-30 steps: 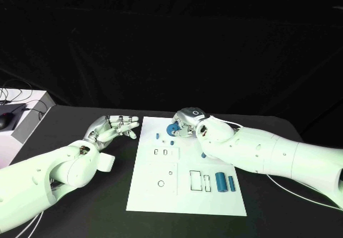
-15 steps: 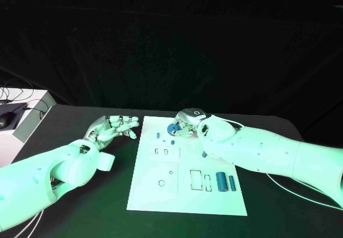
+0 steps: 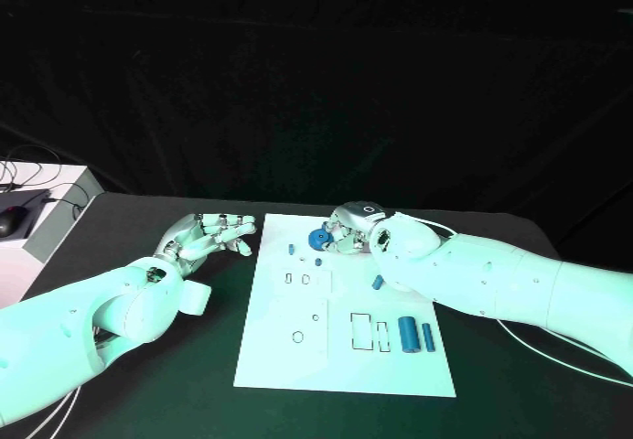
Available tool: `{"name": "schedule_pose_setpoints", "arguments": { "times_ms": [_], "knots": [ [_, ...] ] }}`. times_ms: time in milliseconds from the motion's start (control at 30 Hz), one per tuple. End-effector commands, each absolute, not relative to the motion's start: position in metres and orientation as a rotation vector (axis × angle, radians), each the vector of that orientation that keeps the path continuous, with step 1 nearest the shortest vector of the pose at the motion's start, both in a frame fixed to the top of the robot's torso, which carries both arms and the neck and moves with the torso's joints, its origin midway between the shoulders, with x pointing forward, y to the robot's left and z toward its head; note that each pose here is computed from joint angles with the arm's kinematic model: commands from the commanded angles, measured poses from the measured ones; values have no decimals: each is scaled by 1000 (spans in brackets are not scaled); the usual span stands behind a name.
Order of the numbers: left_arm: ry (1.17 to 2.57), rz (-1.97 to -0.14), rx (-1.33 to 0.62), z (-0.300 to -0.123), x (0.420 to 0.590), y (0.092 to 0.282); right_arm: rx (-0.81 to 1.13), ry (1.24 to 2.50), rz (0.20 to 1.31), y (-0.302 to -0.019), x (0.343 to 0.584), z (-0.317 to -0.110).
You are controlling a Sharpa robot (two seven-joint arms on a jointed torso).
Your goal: Assemble the parts on the task board
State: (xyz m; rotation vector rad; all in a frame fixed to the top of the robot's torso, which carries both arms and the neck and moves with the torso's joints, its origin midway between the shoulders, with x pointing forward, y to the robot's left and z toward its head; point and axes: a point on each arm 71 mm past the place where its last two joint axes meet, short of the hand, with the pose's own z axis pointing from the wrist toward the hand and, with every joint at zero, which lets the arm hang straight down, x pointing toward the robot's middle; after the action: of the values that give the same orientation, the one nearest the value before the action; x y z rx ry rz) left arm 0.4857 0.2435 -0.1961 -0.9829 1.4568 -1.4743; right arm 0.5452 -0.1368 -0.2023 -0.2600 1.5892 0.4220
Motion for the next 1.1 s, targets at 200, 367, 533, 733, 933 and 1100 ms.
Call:
{"name": "schedule_pose_setpoints", "arguments": {
  "times_ms": [200,367,533,733,933,1100],
  "knots": [
    [1459,-1488,-976,-196,486,242,-272,1586,403,-145,542,-202],
    [1456,-1487,-976,-196,486,242,-243,1475,460,-150,537,-193],
    [1449,-1489,-972,-196,485,243,-171,1318,583,-162,531,-180],
    [1441,-1503,-962,-196,486,244,-49,1283,704,-189,527,-172],
    [1444,-1515,-957,-198,485,245,12,1347,740,-225,525,-173],
    [1451,-1520,-959,-200,484,245,37,1411,715,-269,528,-178]
  ]
}}
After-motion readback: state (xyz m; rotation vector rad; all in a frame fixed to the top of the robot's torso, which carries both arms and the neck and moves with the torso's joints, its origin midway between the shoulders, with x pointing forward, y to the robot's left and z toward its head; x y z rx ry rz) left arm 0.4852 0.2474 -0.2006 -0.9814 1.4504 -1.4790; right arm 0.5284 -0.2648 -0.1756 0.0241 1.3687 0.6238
